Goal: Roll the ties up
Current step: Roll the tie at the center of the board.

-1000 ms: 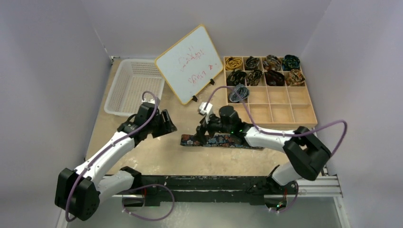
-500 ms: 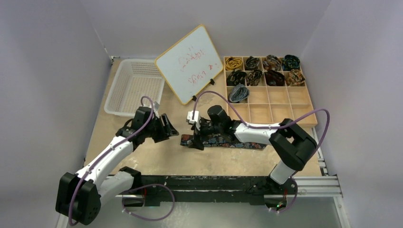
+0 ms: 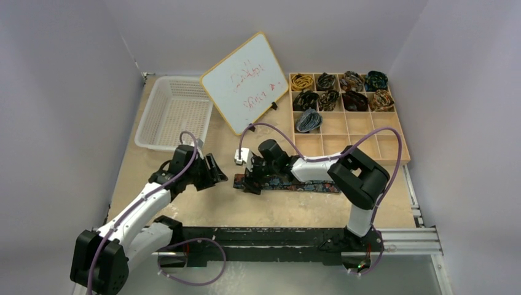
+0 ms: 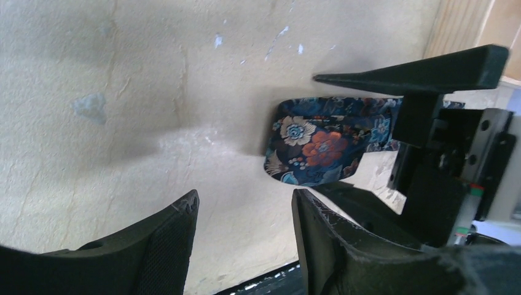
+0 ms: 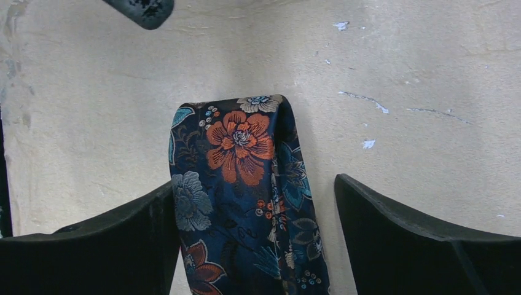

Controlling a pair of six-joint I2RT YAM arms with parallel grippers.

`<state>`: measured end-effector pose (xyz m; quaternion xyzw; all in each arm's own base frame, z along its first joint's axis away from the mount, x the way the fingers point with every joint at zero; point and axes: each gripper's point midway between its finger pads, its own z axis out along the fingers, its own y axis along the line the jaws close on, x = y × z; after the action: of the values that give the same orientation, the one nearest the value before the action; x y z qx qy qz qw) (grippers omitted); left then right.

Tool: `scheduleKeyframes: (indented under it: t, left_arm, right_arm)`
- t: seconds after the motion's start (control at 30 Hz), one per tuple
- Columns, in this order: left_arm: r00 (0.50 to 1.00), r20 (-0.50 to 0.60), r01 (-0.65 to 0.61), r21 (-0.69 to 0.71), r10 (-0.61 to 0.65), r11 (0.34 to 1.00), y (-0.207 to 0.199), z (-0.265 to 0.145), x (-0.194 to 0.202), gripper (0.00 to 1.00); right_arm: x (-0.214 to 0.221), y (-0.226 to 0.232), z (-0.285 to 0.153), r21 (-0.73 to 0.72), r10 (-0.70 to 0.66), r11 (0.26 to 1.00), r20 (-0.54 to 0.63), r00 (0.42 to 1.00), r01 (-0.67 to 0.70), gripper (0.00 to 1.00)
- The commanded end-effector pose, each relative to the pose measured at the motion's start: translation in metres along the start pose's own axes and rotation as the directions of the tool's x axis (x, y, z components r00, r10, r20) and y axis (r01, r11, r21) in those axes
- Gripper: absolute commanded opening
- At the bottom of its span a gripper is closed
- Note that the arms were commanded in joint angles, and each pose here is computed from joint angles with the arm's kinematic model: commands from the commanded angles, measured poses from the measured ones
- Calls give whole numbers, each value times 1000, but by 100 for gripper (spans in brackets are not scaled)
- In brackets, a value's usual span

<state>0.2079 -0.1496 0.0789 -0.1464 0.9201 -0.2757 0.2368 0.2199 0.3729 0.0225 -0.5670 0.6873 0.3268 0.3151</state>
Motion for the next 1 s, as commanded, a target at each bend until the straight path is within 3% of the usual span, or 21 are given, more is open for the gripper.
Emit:
scheduleKeyframes:
  t: [0.0,0.47,0.8,0.97]
  left_arm:
    - [999,35,9,-13,-8,1000,9,-2,1,55]
    - [998,54,17,-52,-15,998,17,-7,1,54]
    - [989,119,97,-87,-86,992,23,-18,-5,54]
    - [985,141,108,-86,-96,990,21,-23,-8,54]
  right_arm:
    - [-8,-5,-1,13,-67,998,2,998,67,84]
    - [9,36,26,-53,-136,990,-72,988,132,50]
    - [-16,60,40,-94,-137,987,-34,990,134,53]
    - [-45,54,25,-28,-130,991,19,991,130,68]
